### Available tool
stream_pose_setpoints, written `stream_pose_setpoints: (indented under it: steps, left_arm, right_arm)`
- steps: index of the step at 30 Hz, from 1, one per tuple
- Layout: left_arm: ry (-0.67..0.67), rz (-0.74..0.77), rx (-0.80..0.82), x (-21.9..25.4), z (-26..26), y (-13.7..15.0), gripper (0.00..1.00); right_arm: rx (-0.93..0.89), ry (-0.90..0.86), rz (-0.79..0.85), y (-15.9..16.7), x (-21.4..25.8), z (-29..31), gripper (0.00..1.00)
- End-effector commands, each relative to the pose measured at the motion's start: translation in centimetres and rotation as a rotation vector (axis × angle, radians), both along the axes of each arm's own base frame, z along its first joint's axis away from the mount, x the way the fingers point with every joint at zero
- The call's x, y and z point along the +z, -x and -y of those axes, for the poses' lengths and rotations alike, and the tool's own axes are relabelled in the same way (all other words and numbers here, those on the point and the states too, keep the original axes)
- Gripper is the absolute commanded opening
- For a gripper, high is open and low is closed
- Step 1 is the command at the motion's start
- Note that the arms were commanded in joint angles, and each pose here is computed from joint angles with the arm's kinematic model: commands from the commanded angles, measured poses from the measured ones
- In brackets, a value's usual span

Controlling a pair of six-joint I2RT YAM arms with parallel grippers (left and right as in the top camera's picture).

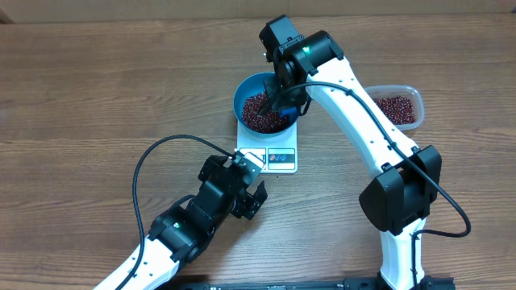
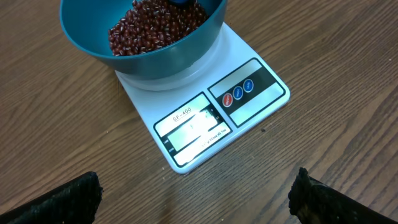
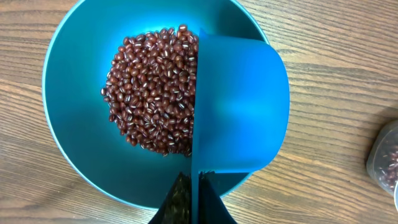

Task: Scoop item into bowl and weigh 150g on scale
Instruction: 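Tilt the scoop with the right gripper to pour beans into the bowl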

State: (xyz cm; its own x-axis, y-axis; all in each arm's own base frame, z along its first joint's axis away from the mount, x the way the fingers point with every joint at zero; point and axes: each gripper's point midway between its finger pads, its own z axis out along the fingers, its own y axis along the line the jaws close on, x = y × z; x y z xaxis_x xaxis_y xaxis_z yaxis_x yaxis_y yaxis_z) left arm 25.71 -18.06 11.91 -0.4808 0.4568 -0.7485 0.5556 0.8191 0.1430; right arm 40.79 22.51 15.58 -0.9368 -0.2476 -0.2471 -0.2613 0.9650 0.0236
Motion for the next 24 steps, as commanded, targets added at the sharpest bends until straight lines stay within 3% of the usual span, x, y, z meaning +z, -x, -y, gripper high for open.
stream_pose_setpoints:
  steps: [1, 24]
  left_arm:
    - [-0.011, 0.011, 0.005, 0.0, -0.3, -0.1, 1.0]
    - [-0.011, 0.011, 0.005, 0.0, -0.3, -0.1, 1.0]
  right_arm:
    - [0.005, -0.035, 0.099, -0.5, 3.8, -0.1, 0.04]
    - [0.052, -0.037, 0.133, 0.8, 6.6, 0.6, 0.04]
